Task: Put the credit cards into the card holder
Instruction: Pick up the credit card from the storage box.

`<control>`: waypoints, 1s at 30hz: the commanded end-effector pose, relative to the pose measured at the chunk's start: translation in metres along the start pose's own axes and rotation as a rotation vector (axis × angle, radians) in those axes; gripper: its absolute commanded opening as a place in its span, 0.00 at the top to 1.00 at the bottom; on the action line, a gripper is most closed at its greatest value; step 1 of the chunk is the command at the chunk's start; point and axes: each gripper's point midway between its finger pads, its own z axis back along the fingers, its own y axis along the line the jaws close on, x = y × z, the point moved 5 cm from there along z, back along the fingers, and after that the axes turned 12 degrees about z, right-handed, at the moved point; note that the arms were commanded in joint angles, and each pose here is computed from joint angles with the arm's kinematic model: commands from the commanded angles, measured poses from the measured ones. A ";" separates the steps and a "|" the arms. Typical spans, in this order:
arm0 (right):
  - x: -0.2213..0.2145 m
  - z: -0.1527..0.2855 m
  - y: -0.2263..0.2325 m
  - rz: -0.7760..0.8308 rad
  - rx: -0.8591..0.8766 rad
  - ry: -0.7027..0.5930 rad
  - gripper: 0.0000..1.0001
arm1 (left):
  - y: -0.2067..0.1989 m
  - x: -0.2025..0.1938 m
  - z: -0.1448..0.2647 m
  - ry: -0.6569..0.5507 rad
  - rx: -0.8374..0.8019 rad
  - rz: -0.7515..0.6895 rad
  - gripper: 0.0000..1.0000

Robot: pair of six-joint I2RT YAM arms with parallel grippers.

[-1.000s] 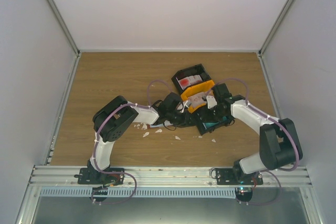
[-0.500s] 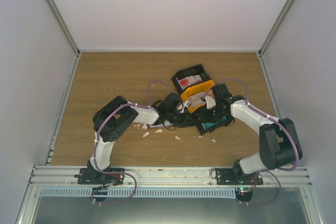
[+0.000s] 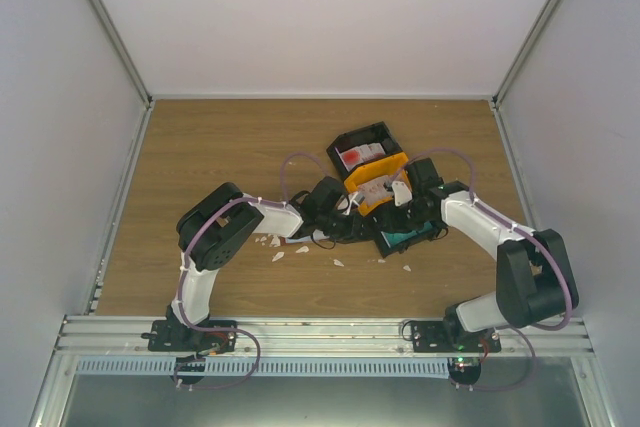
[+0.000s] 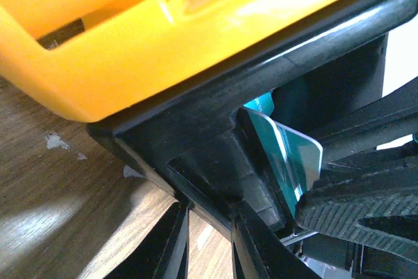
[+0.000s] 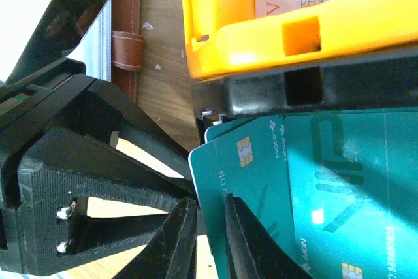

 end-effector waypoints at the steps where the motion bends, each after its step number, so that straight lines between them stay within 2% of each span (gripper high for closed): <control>1: 0.003 -0.001 0.002 0.009 0.008 -0.016 0.87 | -0.011 0.002 -0.006 0.002 -0.038 -0.054 0.78; 13: 0.003 0.004 0.003 0.015 -0.006 -0.029 0.99 | -0.010 0.002 -0.007 0.005 -0.037 -0.048 0.78; 24: 0.013 0.037 0.005 0.027 -0.114 -0.087 0.99 | -0.012 0.002 -0.005 -0.003 -0.038 -0.050 0.77; 30: 0.018 0.067 0.010 0.020 -0.192 -0.152 0.99 | -0.022 0.003 0.006 -0.042 -0.032 -0.071 0.72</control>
